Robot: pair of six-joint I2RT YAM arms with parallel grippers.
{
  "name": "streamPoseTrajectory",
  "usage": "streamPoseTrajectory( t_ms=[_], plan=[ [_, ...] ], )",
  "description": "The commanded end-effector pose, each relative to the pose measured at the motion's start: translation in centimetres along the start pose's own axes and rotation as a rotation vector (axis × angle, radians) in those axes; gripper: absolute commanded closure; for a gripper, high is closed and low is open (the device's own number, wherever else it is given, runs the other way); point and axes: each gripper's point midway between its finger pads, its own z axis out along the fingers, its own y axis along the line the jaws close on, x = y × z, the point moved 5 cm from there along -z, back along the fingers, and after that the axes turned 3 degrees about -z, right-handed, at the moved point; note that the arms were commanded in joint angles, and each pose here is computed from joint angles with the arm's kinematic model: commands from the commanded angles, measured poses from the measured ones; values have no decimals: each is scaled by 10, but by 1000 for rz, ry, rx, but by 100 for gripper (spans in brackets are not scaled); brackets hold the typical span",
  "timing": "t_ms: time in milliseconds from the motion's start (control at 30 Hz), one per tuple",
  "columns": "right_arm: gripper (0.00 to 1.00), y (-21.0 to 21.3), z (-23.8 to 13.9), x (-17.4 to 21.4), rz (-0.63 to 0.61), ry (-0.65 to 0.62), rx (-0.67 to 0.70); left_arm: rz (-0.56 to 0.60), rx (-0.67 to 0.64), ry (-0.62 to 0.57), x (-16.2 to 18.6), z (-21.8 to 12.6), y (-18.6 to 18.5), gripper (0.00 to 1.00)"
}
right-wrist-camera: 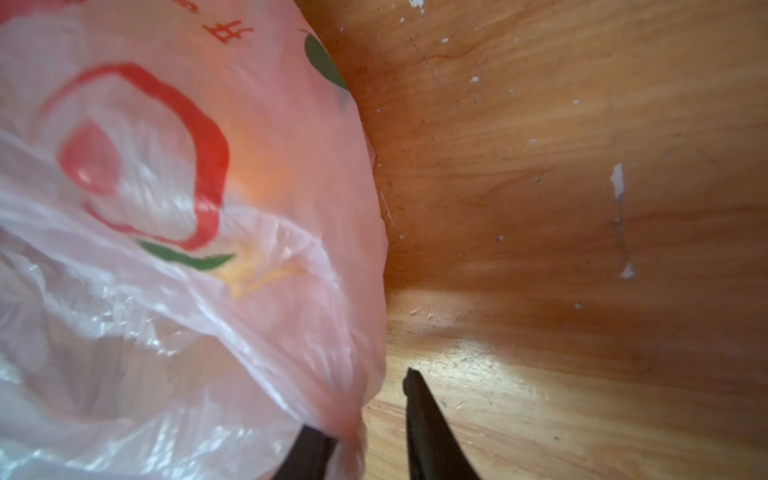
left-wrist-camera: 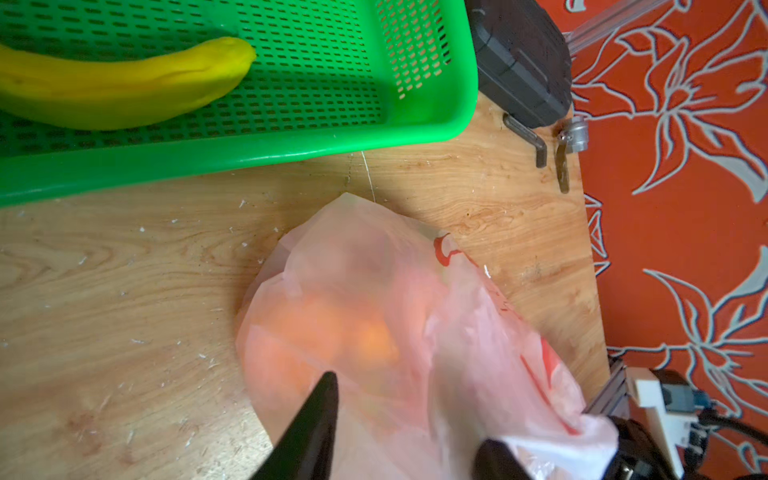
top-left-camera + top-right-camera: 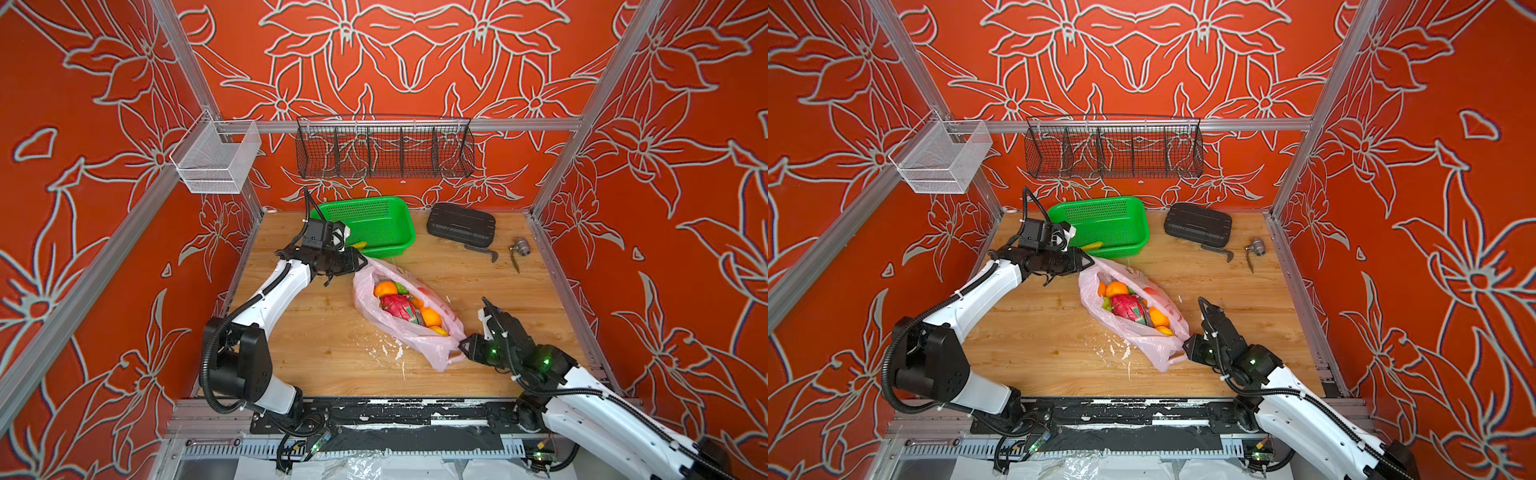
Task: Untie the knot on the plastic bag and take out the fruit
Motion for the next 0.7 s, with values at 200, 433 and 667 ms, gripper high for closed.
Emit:
streamPoseTrajectory(
  t_ms=[200,433,667],
  plan=[
    [41,51,-47,-65,-167,-243,-26,80,71,-94,20,-64,-49,30],
    [30,94,-57,-106,-288,-379,-85,114,-10,-87,63,-84,-63,29],
    [32,139,-42,-111,-370,-334,-256,103,-60,-49,101,-69,-44,29]
  ],
)
